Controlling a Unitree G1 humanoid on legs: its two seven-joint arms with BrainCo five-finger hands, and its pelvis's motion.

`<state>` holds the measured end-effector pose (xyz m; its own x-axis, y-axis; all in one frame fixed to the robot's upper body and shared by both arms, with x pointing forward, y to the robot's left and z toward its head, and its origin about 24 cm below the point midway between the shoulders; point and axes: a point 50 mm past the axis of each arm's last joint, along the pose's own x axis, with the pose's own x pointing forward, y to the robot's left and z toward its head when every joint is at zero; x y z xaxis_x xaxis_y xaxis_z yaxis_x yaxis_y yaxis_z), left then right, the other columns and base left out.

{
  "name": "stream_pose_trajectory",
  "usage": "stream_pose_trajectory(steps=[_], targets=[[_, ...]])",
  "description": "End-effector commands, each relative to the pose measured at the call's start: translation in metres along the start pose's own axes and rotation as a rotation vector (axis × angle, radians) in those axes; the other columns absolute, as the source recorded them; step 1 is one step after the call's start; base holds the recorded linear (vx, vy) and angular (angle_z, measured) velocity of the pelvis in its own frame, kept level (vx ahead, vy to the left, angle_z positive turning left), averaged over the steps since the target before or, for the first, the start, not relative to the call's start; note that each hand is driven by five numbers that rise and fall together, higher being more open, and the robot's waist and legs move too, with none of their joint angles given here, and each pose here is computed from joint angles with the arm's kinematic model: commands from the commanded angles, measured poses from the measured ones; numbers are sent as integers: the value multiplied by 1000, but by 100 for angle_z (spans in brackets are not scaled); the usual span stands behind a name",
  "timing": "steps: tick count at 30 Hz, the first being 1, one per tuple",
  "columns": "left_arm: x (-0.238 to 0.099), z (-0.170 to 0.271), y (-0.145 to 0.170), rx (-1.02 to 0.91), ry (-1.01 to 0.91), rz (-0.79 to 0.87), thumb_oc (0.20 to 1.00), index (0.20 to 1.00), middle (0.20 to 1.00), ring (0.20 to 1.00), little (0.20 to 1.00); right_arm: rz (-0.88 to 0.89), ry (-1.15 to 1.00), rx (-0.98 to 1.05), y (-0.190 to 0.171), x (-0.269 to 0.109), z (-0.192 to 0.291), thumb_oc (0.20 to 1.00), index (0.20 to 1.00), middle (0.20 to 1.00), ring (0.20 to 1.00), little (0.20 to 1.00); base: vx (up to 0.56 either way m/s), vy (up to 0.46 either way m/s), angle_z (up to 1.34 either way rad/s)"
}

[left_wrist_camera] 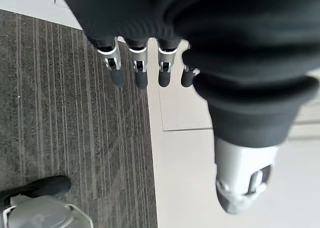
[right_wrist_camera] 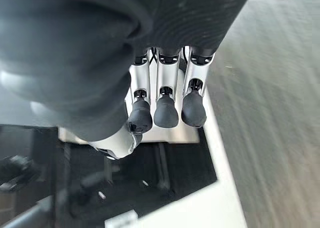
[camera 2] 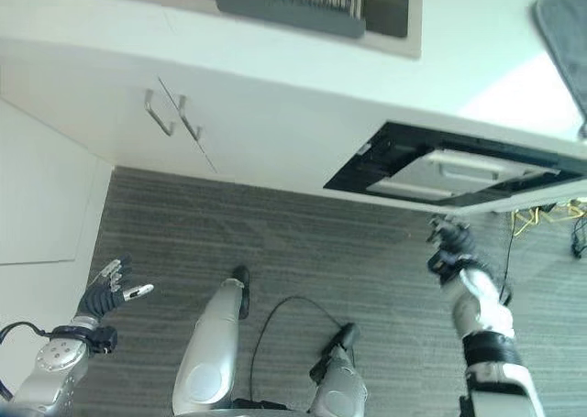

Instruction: Place the dishes in the dishwasher.

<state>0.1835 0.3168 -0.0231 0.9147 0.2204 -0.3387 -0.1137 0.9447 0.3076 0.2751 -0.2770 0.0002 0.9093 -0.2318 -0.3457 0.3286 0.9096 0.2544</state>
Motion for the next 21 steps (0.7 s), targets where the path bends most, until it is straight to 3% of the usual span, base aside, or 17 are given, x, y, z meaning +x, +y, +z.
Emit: stream_pose_trajectory(steps=[1, 3, 4, 6, 8, 16, 21], targets=[[-4, -8, -23, 25, -10, -49, 1000, 1000, 1000, 1000, 1000, -43, -113, -228, -27, 3, 34, 200, 200, 200, 200, 200, 115, 38, -13], [1, -12, -27, -1, 22, -48, 1000, 1000, 1000, 1000, 1000, -13, -16, -204, -29, 0, 6, 200, 200, 200, 200, 200, 137, -108, 19], [4, -19, -30, -11, 64, -64, 1000, 1000, 1000, 1000, 1000, -2, 64, -240, -35, -6, -21, 395, 395, 395, 395, 395, 165, -253, 20], [5, -26, -34, -29, 109, -84, 1000, 1000, 1000, 1000, 1000, 9, 144, -224, -40, -13, -43, 545, 545, 545, 545, 545, 117, -318, 23], [1, -44, -42, -62, 196, -119, 1000, 1000, 1000, 1000, 1000, 8, 244, -218, -48, -22, -71, 1000, 1000, 1000, 1000, 1000, 112, -327, 30], [-47, -125, -76, -379, 673, -197, 1000, 1000, 1000, 1000, 1000, -20, 650, -314, -76, -82, -156, 1000, 1000, 1000, 1000, 1000, 114, -251, 14], [-50, -131, -94, -485, 744, -181, 1000, 1000, 1000, 1000, 1000, -48, 767, -314, -86, -108, -179, 1000, 1000, 1000, 1000, 1000, -40, 38, 34]])
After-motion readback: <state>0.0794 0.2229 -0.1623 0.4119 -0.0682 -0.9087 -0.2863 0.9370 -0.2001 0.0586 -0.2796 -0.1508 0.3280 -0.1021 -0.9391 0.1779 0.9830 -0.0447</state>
